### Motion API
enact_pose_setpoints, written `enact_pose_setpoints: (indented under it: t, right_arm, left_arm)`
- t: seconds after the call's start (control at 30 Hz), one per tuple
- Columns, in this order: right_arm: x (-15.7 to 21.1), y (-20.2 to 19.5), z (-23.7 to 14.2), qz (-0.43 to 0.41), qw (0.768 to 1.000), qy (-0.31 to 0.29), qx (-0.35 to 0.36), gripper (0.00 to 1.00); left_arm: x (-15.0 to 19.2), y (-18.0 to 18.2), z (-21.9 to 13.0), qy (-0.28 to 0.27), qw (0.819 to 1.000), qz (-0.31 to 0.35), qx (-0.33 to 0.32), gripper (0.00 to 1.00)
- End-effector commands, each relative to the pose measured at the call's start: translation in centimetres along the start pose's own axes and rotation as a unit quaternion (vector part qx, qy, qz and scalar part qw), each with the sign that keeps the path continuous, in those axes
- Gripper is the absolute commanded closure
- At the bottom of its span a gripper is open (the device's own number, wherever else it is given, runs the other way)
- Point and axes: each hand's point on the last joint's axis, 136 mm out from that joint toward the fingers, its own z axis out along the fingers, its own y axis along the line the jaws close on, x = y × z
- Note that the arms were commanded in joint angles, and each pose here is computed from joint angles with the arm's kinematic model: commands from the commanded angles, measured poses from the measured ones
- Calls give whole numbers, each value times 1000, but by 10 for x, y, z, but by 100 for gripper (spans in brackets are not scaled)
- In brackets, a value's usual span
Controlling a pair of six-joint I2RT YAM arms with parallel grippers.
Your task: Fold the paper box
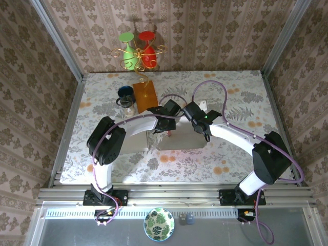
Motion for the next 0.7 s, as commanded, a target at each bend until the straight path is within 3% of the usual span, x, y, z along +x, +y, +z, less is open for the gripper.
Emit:
enact_pose_setpoints:
  t: [0.0,0.37,0.43,0.53,0.67]
  right_arm:
    - [2,-11,2,6,999,-2,34,100]
    - [1,-5,6,0,1000,2,31,100]
    - [1,-5,6,-1,1000,2,30,100]
    - [2,-5,6,-4,1000,3,29,100]
    - [2,-4,7,-7,1000,4,28,100]
  left_arm:
    - [15,31,6,28,997,0,-67,100]
    - [2,17,-1,5,999,16,-36,98]
    - [-7,11,-9,-13,1000,19,-20,82]
    - [-20,2,-22,-35,999,27,11,67]
    - [-29,-2,-28,-40,998,19,51,64]
